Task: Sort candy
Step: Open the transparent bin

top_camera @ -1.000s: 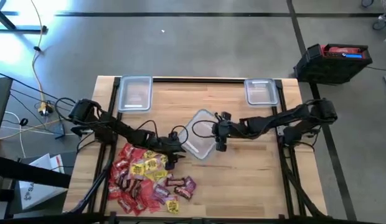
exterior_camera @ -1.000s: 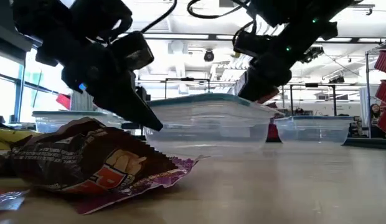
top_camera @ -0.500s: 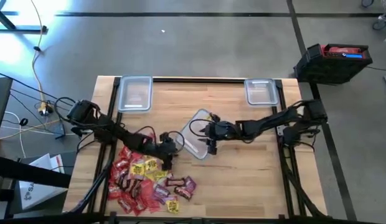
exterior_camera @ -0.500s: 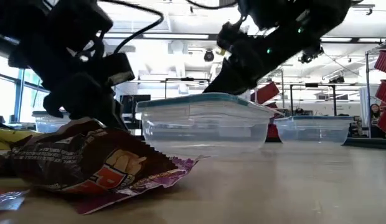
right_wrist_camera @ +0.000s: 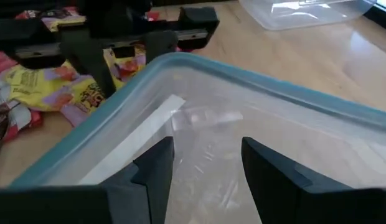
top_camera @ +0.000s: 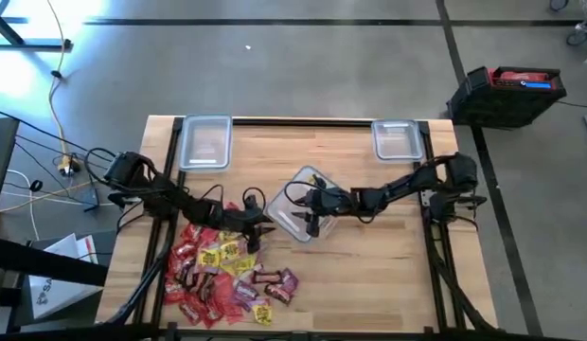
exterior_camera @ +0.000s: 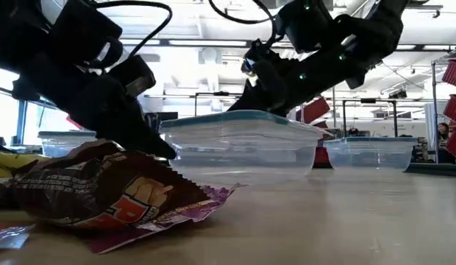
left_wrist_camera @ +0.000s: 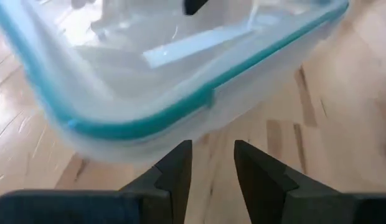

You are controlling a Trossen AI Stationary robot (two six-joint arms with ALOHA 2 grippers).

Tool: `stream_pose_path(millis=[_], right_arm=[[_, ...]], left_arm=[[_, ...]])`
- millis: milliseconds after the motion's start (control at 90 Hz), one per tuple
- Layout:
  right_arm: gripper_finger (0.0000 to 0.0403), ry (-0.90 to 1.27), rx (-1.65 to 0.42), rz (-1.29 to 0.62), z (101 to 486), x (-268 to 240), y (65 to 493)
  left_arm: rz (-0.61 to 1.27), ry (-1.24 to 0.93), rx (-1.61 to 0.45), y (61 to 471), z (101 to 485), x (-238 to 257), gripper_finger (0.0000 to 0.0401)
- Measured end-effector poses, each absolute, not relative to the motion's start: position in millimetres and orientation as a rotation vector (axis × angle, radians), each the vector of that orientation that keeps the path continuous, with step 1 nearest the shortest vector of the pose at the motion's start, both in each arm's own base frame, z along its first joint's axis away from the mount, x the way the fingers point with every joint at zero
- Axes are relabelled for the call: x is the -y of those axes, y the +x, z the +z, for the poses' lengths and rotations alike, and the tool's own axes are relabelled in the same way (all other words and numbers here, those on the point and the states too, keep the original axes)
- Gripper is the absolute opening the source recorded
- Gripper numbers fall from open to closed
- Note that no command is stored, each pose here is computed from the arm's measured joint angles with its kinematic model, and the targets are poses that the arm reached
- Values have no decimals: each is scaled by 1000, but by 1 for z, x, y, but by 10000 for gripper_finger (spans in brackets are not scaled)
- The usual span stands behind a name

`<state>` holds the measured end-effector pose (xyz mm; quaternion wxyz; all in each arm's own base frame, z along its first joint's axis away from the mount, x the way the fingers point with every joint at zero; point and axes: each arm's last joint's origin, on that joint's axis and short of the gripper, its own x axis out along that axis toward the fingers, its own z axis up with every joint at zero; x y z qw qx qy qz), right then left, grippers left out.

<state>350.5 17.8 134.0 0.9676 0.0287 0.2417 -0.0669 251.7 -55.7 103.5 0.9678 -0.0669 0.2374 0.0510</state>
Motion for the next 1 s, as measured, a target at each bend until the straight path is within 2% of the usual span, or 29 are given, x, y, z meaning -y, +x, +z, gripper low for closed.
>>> stream_pose_path(millis=[444,756,1000], right_arm=[[162,5,-524,-54,132,-15,350],[162,-31,-525,-37,132,-5,350],[162,-44,-500,-3,150,-7,344]], left_arm=[[65,-158,-421,254,109,61,106],[-108,-250,-341,254,121,86,106],[-145,-278,-469,242,124,93,106]])
